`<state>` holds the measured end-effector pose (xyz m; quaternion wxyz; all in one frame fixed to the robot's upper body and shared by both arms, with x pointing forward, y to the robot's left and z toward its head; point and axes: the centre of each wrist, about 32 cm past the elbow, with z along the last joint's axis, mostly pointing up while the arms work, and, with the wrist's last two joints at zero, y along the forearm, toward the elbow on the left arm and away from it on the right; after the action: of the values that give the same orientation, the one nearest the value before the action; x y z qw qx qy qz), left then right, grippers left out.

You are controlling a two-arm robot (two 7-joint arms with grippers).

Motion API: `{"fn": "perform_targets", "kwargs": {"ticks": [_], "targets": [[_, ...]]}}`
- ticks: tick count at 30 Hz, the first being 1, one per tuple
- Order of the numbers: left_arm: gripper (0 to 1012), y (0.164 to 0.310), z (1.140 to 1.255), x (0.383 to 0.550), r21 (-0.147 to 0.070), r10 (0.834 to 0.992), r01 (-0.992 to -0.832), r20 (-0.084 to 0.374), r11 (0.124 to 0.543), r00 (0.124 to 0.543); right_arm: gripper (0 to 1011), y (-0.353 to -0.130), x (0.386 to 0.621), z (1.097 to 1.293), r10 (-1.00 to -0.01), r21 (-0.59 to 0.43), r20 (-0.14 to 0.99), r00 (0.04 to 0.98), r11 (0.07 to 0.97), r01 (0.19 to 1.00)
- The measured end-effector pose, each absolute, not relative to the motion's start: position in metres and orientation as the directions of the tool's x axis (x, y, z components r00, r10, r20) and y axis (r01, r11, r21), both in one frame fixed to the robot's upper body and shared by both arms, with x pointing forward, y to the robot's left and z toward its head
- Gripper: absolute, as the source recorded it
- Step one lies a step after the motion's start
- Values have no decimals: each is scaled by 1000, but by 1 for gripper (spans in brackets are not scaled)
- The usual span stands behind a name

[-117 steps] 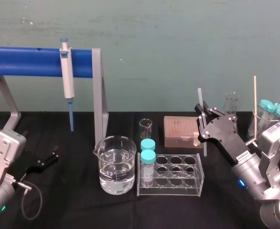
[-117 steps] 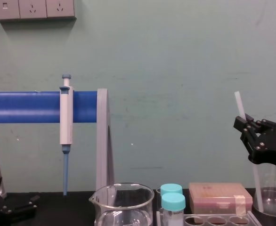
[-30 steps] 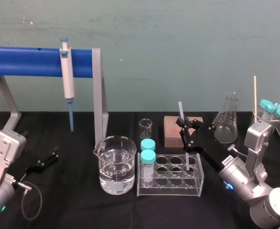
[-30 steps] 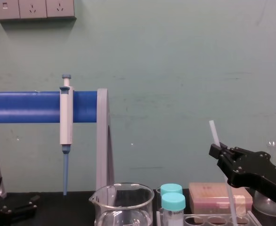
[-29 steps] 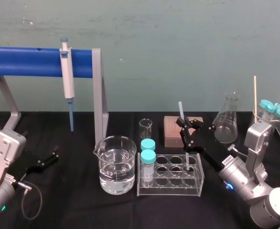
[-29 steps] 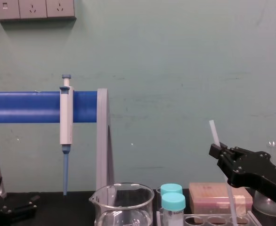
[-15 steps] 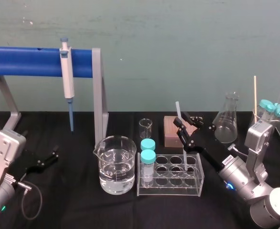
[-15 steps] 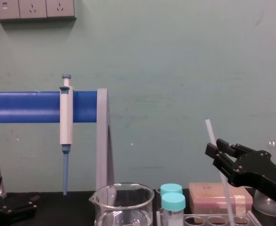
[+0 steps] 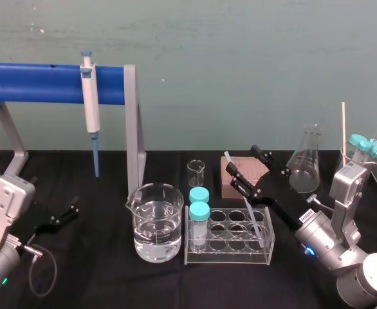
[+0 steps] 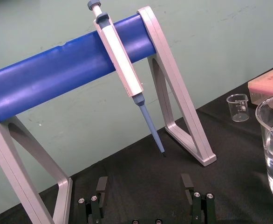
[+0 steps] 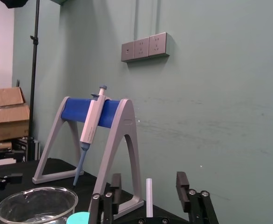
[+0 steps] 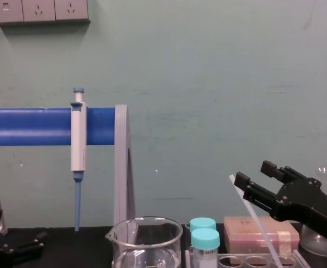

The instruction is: Pick up the stirring rod with one hand, then place it down.

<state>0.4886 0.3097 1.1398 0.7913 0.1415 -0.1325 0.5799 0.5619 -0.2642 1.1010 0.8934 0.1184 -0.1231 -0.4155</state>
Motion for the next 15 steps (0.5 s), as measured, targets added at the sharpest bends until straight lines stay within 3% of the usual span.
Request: {"fn": "perform_targets", "kwargs": {"ticks": [9,15], "targets": [[1000,310,1140,489,70,880,-955,374,287,292,982,-264,562,1101,-772,314,122,624,627,713],[1000,310,1140,489,70,880,-955,374,287,292,1000,-262,559,1104,-789,326,128,600,605,726]]}}
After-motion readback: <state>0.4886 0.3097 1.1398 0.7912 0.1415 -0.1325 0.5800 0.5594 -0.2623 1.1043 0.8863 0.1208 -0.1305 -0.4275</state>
